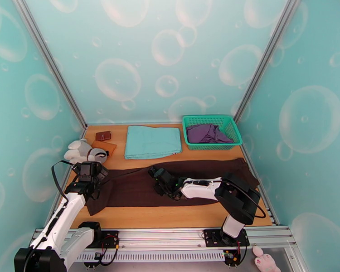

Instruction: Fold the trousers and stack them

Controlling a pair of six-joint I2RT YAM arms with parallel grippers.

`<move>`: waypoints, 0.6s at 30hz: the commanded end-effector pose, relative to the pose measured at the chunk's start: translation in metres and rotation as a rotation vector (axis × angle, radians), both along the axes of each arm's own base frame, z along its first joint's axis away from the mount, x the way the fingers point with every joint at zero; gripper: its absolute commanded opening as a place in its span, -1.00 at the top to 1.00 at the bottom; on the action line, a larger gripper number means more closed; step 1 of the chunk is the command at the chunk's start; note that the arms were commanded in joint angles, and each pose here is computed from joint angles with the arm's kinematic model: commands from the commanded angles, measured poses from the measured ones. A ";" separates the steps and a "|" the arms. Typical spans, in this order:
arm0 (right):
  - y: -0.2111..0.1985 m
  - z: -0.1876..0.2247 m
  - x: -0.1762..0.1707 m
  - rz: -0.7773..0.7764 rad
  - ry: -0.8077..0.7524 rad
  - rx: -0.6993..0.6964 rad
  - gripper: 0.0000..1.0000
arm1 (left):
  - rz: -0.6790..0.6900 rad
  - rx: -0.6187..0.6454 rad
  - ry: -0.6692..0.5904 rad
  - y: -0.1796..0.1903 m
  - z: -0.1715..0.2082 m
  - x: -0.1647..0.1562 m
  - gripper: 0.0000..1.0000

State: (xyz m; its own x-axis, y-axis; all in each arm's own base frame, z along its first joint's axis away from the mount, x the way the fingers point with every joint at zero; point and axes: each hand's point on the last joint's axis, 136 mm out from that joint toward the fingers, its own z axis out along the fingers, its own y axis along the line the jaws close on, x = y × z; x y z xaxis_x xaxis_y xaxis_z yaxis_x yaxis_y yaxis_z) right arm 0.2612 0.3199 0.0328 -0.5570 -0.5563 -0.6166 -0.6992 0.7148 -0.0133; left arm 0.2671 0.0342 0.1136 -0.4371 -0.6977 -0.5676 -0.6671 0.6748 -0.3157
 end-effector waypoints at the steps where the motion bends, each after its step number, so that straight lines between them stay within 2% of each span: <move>1: 0.004 0.003 -0.006 0.022 0.007 0.003 0.26 | -0.010 -0.023 -0.036 -0.002 0.002 0.002 -0.98; 9: 0.004 -0.005 -0.018 0.062 0.040 -0.013 0.25 | -0.033 -0.031 -0.022 -0.006 -0.003 0.006 -0.99; 11: 0.002 -0.011 -0.016 0.050 0.042 -0.035 0.45 | -0.040 -0.036 -0.029 -0.007 -0.003 0.007 -0.98; 13: 0.003 -0.012 -0.014 0.041 0.041 -0.036 0.85 | -0.039 -0.035 -0.035 -0.007 -0.001 0.006 -0.99; 14: 0.004 -0.010 -0.013 0.037 0.036 -0.031 0.97 | -0.042 -0.036 -0.037 -0.007 -0.001 0.007 -0.99; 18: 0.006 0.004 -0.008 0.027 0.006 -0.006 1.00 | -0.048 -0.039 -0.041 -0.008 0.000 0.008 -0.98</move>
